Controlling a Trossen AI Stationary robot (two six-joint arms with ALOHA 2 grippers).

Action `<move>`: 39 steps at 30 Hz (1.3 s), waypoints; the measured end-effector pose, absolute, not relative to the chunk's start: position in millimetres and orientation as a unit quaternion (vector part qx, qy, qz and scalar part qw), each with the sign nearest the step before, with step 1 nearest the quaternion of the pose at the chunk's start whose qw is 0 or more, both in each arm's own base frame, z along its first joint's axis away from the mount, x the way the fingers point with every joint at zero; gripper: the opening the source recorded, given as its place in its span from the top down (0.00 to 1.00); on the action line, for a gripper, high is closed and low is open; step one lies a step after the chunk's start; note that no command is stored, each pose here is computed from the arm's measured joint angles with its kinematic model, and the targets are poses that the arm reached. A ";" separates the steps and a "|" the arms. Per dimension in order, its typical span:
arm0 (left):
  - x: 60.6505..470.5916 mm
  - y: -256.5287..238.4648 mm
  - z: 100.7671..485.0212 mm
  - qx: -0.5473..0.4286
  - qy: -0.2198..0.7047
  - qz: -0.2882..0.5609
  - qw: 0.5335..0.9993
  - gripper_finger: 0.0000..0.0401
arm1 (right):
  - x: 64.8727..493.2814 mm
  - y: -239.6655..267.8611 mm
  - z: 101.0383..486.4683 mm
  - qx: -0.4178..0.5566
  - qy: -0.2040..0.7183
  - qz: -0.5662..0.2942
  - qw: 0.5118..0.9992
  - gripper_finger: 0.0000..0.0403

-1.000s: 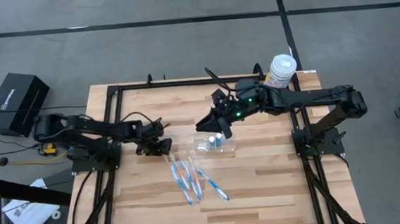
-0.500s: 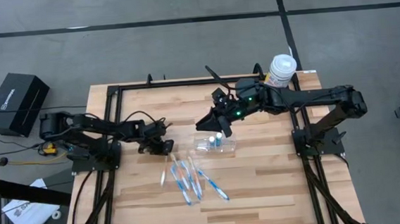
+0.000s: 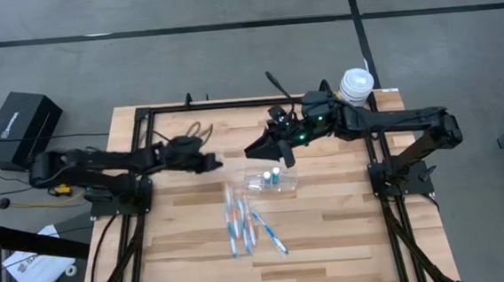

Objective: Pick & Place toothbrushing station
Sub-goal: Put the left orange toothbrush into the transparent organizer

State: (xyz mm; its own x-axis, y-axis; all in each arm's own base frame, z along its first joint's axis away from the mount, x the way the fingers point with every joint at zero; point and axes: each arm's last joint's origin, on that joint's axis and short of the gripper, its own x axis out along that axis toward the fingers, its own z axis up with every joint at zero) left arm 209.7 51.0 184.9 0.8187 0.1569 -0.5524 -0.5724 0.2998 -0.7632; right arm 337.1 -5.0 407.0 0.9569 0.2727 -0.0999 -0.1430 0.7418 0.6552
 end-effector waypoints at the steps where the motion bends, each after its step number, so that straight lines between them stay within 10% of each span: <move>1: 207.0 52.4 192.0 -0.536 0.171 0.228 0.794 1.00 | 336.7 -5.3 410.4 0.334 0.090 0.114 0.931 0.71; 14: 185.0 50.8 286.2 -0.281 -0.146 0.093 0.944 1.00 | 331.9 -26.1 433.8 0.280 0.043 0.093 0.954 0.71; 39: 247.8 47.3 231.3 -0.134 0.022 0.044 0.990 1.00 | 318.9 -50.1 467.0 0.270 0.005 0.041 0.962 0.71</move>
